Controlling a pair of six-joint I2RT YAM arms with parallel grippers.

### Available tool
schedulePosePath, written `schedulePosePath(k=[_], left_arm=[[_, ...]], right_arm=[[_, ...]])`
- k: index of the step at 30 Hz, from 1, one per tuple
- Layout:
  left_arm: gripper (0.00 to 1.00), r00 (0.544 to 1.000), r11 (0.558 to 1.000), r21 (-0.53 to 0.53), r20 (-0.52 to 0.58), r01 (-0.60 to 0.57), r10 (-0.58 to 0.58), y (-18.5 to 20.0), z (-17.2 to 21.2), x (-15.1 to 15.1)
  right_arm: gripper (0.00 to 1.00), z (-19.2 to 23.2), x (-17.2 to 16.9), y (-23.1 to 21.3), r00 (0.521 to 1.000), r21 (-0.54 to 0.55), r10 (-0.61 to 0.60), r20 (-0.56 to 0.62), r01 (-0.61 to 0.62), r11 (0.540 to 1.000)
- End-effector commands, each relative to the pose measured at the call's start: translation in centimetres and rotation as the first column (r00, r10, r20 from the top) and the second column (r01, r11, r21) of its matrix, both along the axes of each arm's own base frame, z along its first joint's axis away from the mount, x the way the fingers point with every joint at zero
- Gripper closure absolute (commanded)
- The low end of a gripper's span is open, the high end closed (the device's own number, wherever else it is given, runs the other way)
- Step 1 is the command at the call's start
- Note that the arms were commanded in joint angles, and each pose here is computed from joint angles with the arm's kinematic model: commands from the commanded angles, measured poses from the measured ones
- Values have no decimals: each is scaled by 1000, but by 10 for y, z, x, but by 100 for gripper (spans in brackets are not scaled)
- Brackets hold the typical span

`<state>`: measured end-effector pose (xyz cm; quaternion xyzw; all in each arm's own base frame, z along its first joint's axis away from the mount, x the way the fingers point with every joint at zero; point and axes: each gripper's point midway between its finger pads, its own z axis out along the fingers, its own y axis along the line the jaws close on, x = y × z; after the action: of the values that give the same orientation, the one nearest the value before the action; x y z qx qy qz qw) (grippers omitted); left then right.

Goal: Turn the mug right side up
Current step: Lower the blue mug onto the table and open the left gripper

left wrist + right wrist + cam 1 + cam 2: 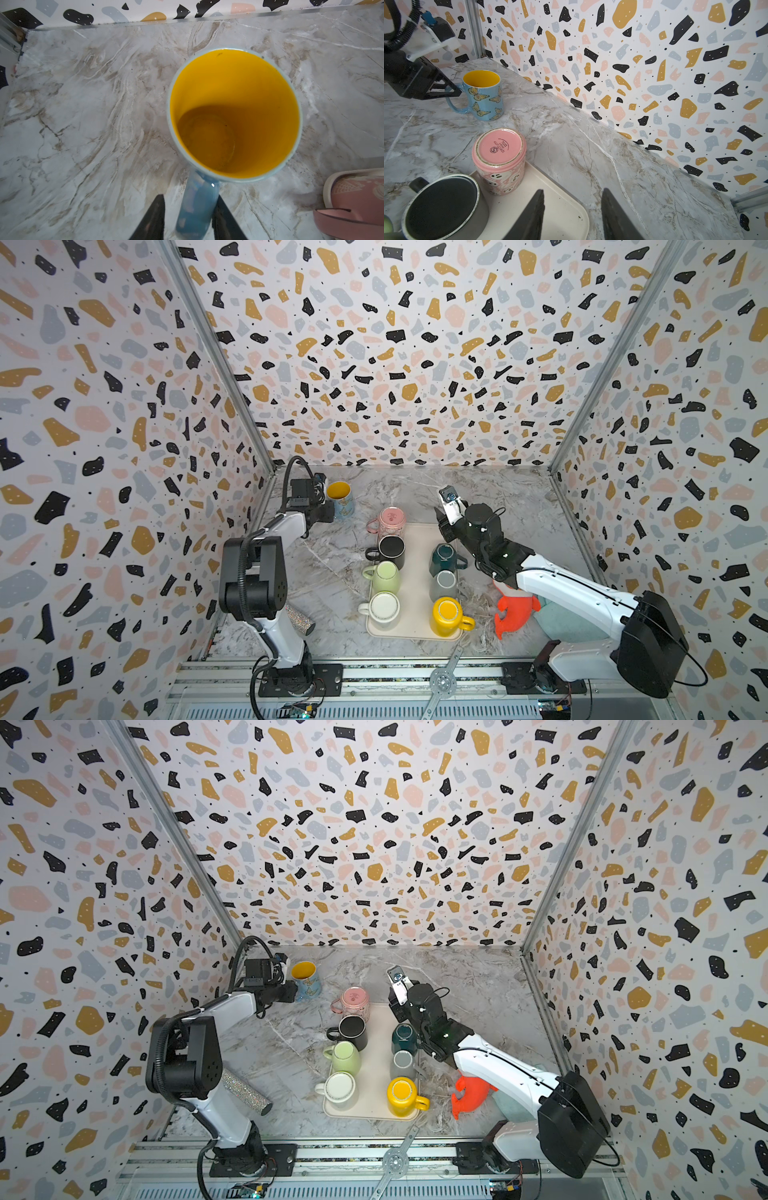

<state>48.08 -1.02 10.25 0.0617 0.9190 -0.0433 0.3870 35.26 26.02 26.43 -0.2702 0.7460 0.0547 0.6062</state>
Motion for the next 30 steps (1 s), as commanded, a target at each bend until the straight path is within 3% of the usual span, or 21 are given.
schedulePosePath(k=[1, 4, 9, 11, 14, 19, 22, 25, 30], left_arm=[[60, 998, 999, -44, 60, -31, 33, 1, 25, 4], [50, 997, 993, -119, 66, -25, 34, -8, 44, -7], [50, 990, 965, -261, 143, 28, 10, -35, 94, -39], [49, 979, 943, -327, 202, 57, 11, -47, 122, -49], [49, 967, 877, -478, 240, 40, 86, -55, 155, -62], [51, 966, 678, -728, 90, -103, 243, -59, 156, -77], [52, 947, 491, -843, -64, -220, 316, -60, 146, -83], [52, 923, 298, -907, -193, -297, 332, -65, 137, -88], [53, 892, 70, -938, -299, -341, 338, -75, 145, -95]], right_arm=[[54, 8, -1, 2, 1000, 18, 3, 3, -3, 1000], [54, 9, -1, 2, 1000, 19, 5, 2, -5, 1000], [54, 5, -2, 6, 1000, 27, 18, -10, -18, 999], [54, 5, -1, 8, 1000, 33, 26, -16, -25, 999], [54, 2, -1, 11, 999, 48, 30, -33, -29, 998], [54, 6, -6, 14, 998, 90, 34, -52, -29, 996], [54, 6, -9, 15, 998, 99, 39, -56, -33, 994], [54, 5, -11, 15, 997, 95, 38, -62, -32, 995], [54, 6, -14, 10, 998, 95, 25, -59, -20, 995]])
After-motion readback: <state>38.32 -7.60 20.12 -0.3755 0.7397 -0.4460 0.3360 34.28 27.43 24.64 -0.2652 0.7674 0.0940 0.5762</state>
